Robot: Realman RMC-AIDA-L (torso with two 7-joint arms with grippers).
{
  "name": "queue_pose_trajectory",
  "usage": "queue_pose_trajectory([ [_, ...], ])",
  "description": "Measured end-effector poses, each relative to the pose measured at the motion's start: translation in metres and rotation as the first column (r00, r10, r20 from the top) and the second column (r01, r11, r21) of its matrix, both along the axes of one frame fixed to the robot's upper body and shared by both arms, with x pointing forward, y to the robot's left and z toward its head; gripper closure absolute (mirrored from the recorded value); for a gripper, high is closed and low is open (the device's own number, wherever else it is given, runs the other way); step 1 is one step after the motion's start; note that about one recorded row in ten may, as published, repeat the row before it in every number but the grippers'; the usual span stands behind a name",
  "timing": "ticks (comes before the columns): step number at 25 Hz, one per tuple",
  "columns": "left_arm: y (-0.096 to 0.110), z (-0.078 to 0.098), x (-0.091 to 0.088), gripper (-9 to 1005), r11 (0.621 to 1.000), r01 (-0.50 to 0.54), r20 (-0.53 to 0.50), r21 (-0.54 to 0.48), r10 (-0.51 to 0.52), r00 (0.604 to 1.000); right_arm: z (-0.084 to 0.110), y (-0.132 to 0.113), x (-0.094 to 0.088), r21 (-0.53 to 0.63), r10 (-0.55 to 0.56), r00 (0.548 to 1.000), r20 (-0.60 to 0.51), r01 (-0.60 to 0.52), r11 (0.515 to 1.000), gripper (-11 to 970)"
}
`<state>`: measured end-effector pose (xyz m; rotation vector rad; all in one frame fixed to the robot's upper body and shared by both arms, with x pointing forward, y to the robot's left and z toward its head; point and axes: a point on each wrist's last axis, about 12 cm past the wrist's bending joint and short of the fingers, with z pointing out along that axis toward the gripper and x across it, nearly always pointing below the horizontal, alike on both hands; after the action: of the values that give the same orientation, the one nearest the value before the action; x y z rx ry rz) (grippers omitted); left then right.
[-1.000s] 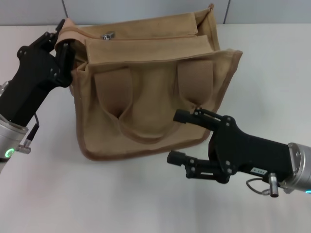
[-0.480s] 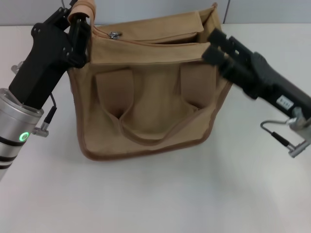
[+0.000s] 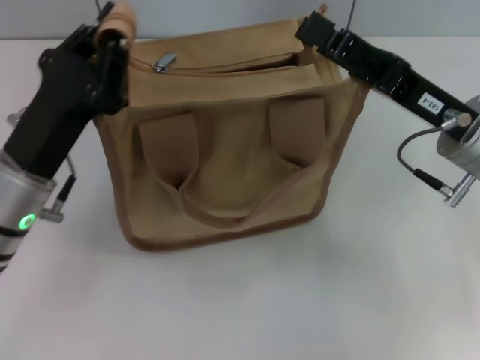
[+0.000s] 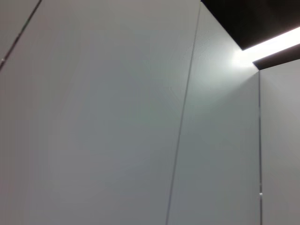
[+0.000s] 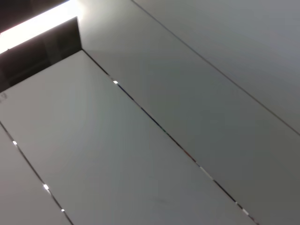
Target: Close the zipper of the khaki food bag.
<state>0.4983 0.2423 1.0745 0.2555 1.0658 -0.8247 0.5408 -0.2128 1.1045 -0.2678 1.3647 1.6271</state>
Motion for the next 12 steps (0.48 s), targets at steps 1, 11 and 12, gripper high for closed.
queue_pose_trajectory([
  [1,0.004,-0.002,-0.002,908,1.000,-0.014,-0.005,0.003,0.014,1.000,-0.002,0.000,0.000,-0.006,-0.009,1.000,0.001,0.009,1.000,124],
  [11,0.042,-0.020,-0.031,903,0.986,-0.156,-0.064,0.053,0.159,0.985,-0.009,-0.005,-0.007,-0.036,-0.052,0.998,0.032,0.053,0.998,124],
  [12,0.044,-0.022,-0.033,900,0.985,-0.163,-0.067,0.062,0.167,0.984,-0.009,-0.005,-0.007,-0.037,-0.052,0.998,0.036,0.054,0.998,124],
])
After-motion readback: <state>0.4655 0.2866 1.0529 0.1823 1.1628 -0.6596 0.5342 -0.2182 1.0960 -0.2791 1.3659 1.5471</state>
